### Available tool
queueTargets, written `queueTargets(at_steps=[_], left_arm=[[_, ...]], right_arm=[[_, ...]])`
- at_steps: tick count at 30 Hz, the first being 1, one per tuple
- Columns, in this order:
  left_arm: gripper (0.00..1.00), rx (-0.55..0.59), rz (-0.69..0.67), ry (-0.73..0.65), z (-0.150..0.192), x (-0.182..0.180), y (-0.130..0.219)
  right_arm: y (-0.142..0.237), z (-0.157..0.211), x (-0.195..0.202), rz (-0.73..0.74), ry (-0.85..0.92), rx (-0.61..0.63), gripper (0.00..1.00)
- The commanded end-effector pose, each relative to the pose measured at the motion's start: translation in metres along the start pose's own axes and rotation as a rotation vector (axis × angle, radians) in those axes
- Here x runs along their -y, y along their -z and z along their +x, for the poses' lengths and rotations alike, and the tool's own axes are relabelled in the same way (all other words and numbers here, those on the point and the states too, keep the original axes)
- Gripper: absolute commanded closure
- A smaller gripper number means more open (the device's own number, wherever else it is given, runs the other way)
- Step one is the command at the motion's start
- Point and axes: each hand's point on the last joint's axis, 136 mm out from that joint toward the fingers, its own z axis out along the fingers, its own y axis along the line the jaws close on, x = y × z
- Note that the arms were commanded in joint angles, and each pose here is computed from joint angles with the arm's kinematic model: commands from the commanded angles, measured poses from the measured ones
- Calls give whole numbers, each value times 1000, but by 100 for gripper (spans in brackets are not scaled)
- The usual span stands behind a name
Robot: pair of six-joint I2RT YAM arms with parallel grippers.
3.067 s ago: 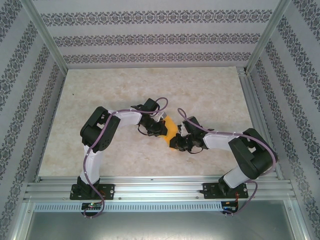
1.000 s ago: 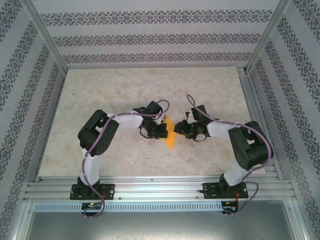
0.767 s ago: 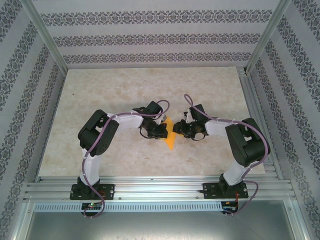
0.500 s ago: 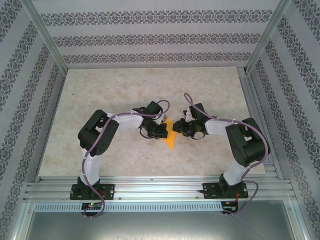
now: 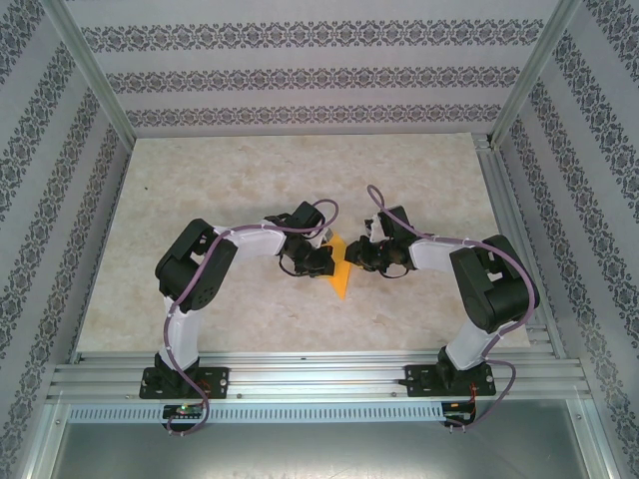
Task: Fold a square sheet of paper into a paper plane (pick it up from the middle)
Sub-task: Fourth fold the wing at the center of the table.
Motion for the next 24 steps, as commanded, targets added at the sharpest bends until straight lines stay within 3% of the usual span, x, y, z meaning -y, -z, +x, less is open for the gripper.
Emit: queueTargets(at_steps=[1, 4, 6, 11, 16, 24], left_arm=[[93, 67, 31, -21, -9, 21, 17], [93, 91, 32, -17, -12, 25, 25], [92, 104, 36, -13, -13, 27, 30], [86, 133, 92, 7, -15, 41, 40], [84, 159, 130, 102, -18, 41, 37], [92, 169, 171, 245, -17, 26, 19]], right_arm=[[-4, 3, -6, -41, 22, -1, 80], [-6, 4, -6, -46, 21, -2, 82], [-5, 3, -7, -49, 27, -3, 89], [-1, 5, -10, -48, 46, -3, 90], [2, 8, -11, -49, 62, 1, 83], [4, 10, -9, -51, 56, 15, 77]])
